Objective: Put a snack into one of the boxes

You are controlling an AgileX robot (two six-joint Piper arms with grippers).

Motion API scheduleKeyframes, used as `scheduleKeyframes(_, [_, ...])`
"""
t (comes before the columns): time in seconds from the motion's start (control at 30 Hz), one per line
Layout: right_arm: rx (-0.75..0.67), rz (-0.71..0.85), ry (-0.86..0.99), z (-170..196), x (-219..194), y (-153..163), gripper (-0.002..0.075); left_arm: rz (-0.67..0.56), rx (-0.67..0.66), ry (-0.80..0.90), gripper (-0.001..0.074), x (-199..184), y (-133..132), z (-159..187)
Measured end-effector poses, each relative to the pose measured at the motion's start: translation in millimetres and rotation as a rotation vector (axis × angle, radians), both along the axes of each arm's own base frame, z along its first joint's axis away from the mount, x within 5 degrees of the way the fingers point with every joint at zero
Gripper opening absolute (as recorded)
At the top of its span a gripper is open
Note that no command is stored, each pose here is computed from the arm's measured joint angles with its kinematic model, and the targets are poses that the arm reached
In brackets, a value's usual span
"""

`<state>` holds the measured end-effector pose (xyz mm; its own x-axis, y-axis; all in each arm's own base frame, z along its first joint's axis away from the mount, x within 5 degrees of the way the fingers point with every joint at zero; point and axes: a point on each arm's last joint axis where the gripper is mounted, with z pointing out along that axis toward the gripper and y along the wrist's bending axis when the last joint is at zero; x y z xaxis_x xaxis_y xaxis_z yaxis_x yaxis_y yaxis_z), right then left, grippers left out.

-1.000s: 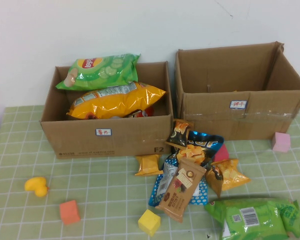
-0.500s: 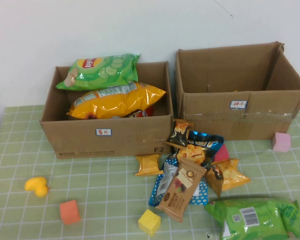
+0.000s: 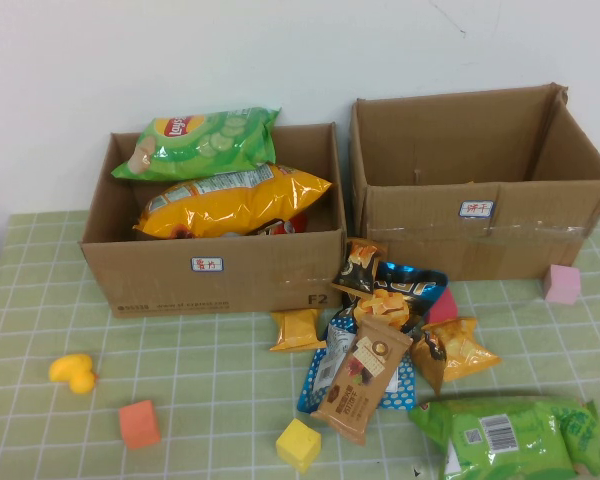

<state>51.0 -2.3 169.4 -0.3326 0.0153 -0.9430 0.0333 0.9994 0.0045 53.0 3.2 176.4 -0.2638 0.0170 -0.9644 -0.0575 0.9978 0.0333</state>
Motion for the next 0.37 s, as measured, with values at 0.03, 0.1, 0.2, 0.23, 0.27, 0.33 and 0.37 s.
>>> scheduleKeyframes(0.03, [0.000, 0.000, 0.000, 0.0, 0.0, 0.0, -0.0002, -0.008, -0.001, 0.002, -0.0001, 0.0, -0.5, -0.1])
scheduleKeyframes(0.1, [0.000, 0.000, 0.000, 0.0, 0.0, 0.0, -0.0002, -0.024, -0.003, 0.004, -0.0001, 0.0, -1.4, -0.3])
scheduleKeyframes(0.2, [0.000, 0.000, 0.000, 0.0, 0.0, 0.0, -0.0002, -0.035, -0.001, 0.004, -0.0002, 0.0, -1.9, -0.3])
scheduleKeyframes(0.23, [0.000, 0.000, 0.000, 0.0, 0.0, 0.0, -0.0002, -0.037, -0.001, 0.004, -0.0002, 0.0, -2.0, -0.3])
scheduleKeyframes(0.27, [0.000, 0.000, 0.000, 0.0, 0.0, 0.0, -0.0002, -0.037, -0.001, 0.004, -0.0002, 0.0, -2.0, -0.3])
scheduleKeyframes(0.33, [0.000, 0.000, 0.000, 0.0, 0.0, 0.0, -0.0002, -0.037, -0.001, 0.004, -0.0001, 0.0, -2.0, -0.3])
scheduleKeyframes(0.37, [0.000, 0.000, 0.000, 0.0, 0.0, 0.0, -0.0002, -0.037, -0.001, 0.004, -0.0002, 0.0, -2.0, -0.3])
